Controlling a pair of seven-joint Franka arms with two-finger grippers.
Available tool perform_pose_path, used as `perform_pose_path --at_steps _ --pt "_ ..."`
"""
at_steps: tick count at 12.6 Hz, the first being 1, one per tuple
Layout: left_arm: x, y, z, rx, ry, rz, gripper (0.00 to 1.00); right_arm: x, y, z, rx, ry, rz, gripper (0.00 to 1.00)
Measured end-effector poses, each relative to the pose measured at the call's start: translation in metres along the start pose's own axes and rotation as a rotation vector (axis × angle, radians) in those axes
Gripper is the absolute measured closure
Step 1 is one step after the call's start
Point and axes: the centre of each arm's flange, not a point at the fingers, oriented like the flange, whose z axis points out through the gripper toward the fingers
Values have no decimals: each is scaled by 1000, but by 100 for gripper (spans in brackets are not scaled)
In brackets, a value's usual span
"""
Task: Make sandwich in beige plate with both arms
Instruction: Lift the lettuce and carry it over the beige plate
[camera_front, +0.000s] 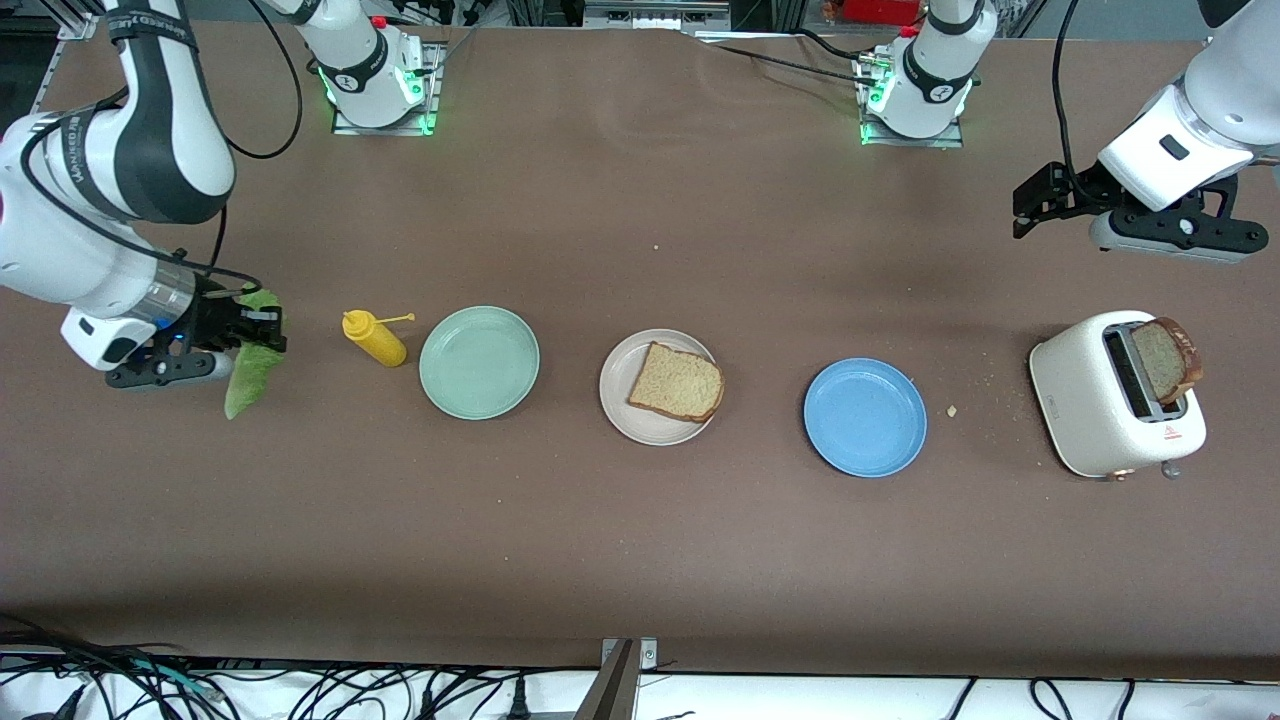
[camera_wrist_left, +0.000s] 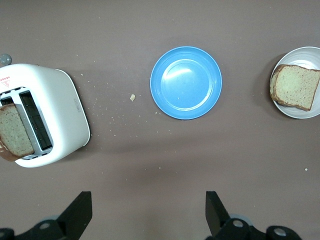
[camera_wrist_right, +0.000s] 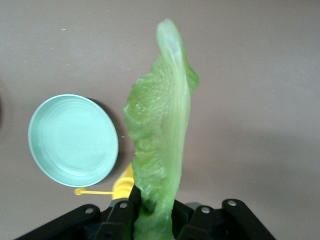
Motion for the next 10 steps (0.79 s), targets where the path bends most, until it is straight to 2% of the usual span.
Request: perform_pose_path --at_steps 5,10 --pt "0 0 0 0 0 1 0 2 -78 9 1 -22 -114 91" --pt "0 1 0 0 0 1 0 7 -167 54 5 -77 -160 91"
